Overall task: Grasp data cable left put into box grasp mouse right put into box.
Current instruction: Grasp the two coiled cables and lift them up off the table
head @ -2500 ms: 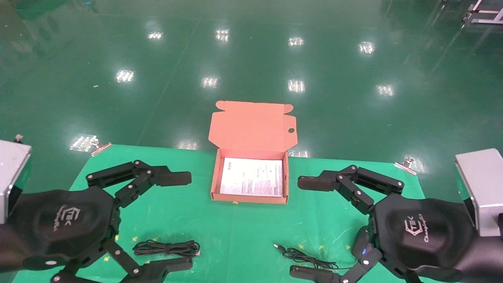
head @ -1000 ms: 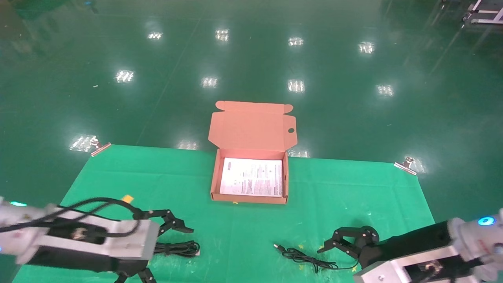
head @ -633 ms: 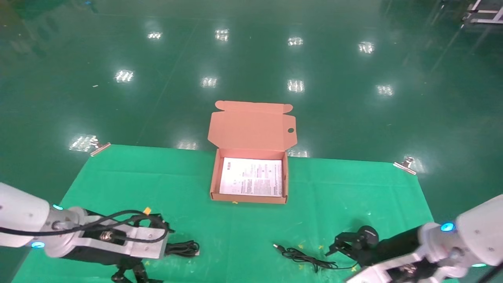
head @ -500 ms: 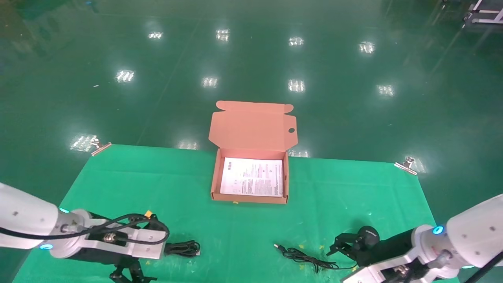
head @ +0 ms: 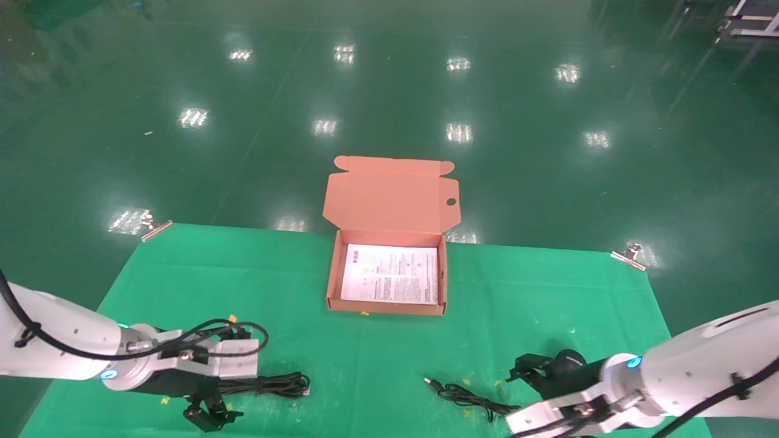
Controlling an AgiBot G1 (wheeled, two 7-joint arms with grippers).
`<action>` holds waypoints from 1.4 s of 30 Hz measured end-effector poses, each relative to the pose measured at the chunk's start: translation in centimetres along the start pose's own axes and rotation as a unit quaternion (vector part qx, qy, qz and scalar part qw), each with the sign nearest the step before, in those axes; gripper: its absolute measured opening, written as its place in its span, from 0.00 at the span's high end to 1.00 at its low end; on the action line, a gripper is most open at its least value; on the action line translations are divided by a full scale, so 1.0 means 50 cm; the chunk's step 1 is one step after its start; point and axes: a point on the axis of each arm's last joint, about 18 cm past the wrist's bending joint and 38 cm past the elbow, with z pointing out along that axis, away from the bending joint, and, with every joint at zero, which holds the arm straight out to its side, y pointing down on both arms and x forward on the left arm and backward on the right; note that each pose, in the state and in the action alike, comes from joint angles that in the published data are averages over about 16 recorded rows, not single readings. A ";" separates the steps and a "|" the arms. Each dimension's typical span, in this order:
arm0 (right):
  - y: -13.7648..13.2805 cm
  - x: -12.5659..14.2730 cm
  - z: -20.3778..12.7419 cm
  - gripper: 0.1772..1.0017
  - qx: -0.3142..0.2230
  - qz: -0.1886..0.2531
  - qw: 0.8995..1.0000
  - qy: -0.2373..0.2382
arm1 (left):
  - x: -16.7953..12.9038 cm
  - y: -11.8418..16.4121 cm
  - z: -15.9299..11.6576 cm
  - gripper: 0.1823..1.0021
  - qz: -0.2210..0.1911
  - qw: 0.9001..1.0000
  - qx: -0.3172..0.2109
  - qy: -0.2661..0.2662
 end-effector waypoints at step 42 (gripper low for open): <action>0.016 0.041 0.139 0.04 0.004 0.080 0.997 -0.003 | -0.032 0.039 0.111 0.05 -0.100 0.995 0.004 0.021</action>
